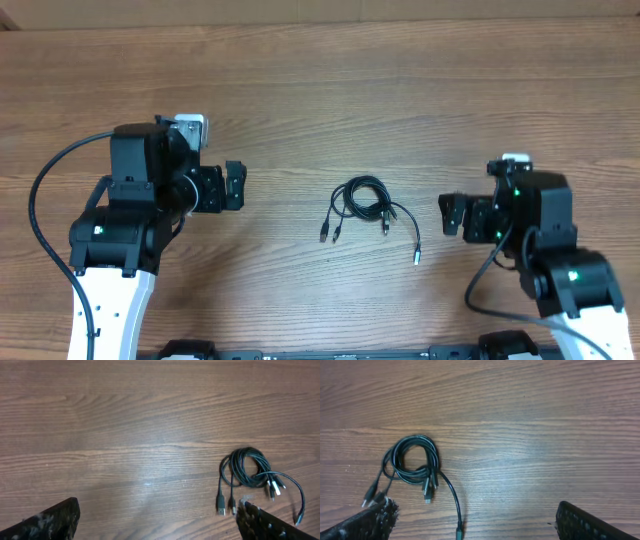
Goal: Untangle cables
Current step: 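Move the left gripper over the black cable bundle and lower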
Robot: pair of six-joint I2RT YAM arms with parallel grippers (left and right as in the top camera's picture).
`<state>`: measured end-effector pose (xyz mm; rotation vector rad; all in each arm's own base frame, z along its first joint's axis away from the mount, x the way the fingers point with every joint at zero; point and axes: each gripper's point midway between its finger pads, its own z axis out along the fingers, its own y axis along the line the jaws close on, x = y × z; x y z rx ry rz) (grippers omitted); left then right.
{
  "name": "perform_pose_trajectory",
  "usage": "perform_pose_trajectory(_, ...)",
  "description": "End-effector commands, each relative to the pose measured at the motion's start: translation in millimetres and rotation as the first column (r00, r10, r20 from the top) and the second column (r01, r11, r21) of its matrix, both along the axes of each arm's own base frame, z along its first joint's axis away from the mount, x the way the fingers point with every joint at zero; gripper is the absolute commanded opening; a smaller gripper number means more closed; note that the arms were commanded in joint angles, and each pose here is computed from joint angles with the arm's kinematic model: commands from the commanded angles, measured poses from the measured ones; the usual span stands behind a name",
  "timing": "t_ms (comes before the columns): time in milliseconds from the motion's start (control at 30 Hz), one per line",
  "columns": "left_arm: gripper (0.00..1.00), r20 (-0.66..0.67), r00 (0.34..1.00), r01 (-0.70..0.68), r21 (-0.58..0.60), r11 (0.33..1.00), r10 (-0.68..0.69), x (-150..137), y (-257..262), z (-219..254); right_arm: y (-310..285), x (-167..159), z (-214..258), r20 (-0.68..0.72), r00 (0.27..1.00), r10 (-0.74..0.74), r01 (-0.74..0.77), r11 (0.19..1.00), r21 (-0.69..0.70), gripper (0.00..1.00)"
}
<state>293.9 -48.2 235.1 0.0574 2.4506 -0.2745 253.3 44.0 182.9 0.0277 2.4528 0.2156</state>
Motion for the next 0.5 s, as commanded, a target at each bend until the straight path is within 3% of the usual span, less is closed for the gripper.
perform_pose_trajectory(0, 1.00, 0.000, 1.000, -0.027, -0.067, 0.997, 0.027, 5, -5, 8, 2, 9, 19, 0.028, 1.000, 0.002, -0.002, 1.000, 0.004, 1.00)
perform_pose_trajectory(133, 0.99, -0.020, 0.993, -0.119, -0.222, 0.968, 0.117, 15, -15, 15, 10, 7, 21, 0.016, 0.999, 0.036, -0.037, 0.998, 0.043, 1.00)
perform_pose_trajectory(233, 1.00, 0.040, 0.997, -0.056, -0.288, 0.956, 0.070, 27, -28, 28, 17, 5, 22, 0.014, 0.998, 0.062, -0.063, 0.995, 0.072, 1.00)
perform_pose_trajectory(467, 1.00, 0.129, 0.992, 0.037, -0.277, 0.960, -0.001, 56, -40, 48, 17, 4, 21, 0.009, 0.998, 0.061, -0.062, 0.995, 0.072, 1.00)
